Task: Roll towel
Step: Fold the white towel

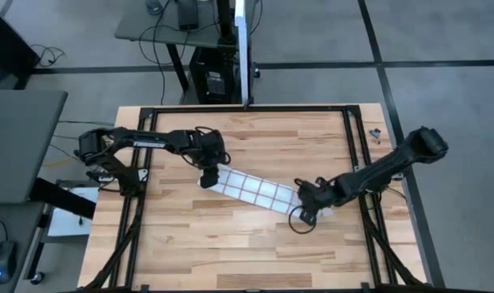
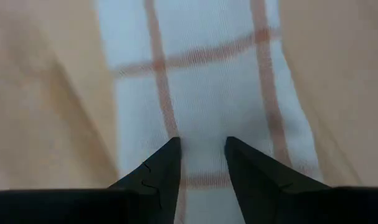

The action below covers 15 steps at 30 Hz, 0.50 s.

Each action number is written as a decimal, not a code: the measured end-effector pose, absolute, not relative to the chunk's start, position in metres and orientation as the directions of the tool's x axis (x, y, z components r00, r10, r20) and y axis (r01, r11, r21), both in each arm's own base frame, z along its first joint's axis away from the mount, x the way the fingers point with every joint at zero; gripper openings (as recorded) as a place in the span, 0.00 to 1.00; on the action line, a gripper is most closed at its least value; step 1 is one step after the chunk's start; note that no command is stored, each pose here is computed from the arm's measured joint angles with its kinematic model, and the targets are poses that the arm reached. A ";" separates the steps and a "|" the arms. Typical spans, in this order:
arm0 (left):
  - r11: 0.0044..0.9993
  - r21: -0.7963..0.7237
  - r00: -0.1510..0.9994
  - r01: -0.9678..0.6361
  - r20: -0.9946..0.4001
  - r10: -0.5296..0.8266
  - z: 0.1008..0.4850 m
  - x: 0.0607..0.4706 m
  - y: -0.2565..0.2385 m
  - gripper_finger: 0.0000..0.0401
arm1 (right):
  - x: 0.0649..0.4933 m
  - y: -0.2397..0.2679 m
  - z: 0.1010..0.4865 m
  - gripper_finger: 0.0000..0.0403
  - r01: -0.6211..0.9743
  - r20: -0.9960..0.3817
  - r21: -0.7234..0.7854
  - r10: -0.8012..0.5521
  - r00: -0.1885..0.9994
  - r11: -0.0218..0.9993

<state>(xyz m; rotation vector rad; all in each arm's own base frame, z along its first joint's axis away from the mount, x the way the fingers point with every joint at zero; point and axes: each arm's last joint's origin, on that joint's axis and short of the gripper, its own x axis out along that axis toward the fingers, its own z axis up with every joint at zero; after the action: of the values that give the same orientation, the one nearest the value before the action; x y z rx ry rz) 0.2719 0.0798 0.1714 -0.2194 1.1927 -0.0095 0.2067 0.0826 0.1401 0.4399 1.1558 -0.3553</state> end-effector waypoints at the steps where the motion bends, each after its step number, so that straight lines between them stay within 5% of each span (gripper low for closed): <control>1: 0.980 -0.161 0.336 -0.117 -0.935 -0.114 0.168 0.270 0.081 0.29 | 0.206 0.085 0.136 0.31 0.492 -0.937 0.127 -0.058 0.345 0.861; 15: 0.896 -0.184 0.226 -0.403 -0.969 -0.097 0.162 0.262 0.078 0.29 | 0.205 0.040 0.136 0.31 0.373 -0.946 -0.138 -0.233 0.225 0.917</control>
<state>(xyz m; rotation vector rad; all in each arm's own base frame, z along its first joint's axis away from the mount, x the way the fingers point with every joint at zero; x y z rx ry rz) 0.2623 0.0784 0.1625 -0.4445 1.3379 0.2205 0.2053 0.0398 0.1358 0.1279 1.2781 -0.4202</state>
